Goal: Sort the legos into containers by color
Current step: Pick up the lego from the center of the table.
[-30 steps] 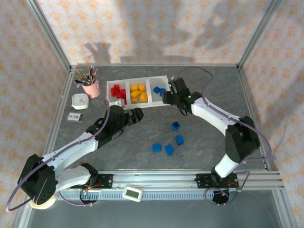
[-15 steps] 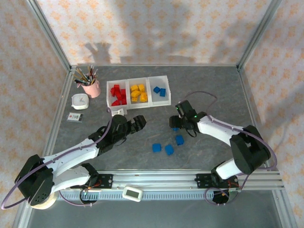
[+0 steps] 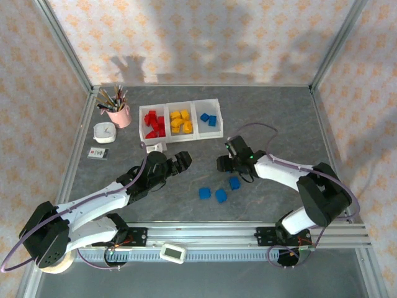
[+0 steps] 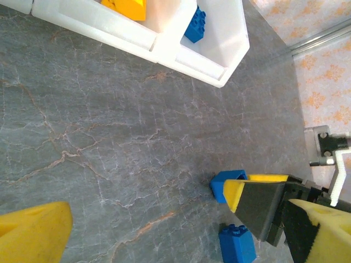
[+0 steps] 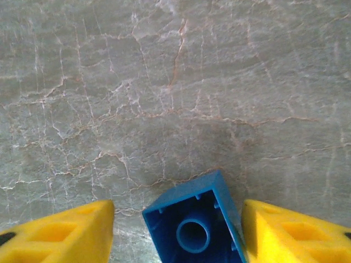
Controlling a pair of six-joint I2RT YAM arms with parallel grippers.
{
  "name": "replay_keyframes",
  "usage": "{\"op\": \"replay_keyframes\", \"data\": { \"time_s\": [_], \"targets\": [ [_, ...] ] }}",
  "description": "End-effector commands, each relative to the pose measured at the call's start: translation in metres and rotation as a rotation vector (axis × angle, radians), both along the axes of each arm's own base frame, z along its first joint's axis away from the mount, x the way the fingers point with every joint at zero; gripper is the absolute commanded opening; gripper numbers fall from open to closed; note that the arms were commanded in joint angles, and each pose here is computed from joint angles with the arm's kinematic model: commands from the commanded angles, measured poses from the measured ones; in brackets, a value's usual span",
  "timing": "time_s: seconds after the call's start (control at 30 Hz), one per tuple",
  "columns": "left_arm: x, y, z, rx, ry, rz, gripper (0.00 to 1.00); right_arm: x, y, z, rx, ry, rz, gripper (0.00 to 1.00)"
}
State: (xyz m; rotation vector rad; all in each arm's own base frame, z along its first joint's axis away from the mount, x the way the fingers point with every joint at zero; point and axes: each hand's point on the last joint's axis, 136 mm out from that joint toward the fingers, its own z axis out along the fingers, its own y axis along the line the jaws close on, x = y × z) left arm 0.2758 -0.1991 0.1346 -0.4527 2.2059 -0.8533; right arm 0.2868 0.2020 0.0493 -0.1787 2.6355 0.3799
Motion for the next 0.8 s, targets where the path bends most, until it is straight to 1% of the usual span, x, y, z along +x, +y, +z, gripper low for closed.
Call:
{"op": "replay_keyframes", "data": {
  "time_s": [0.0,0.1,0.23,0.63,0.77],
  "targets": [
    [0.005,0.003,0.006,-0.005,-0.023,0.031,0.99,0.003,0.000,-0.002,-0.047,-0.014,0.001,0.58],
    [0.004,0.003,0.005,0.001,-0.020,0.033,0.99,0.001,0.000,-0.006,-0.085,-0.016,0.005,0.57],
    [0.004,0.005,0.005,0.004,-0.020,0.034,0.99,0.006,-0.007,-0.007,-0.131,-0.030,-0.020,0.50],
    [0.006,0.005,0.011,0.023,-0.033,0.032,0.99,0.017,-0.001,0.004,-0.134,-0.052,-0.018,0.30],
    [0.008,0.006,0.017,0.040,-0.048,0.032,0.99,0.023,0.007,0.025,-0.098,-0.084,-0.012,0.29]
  ]
}}
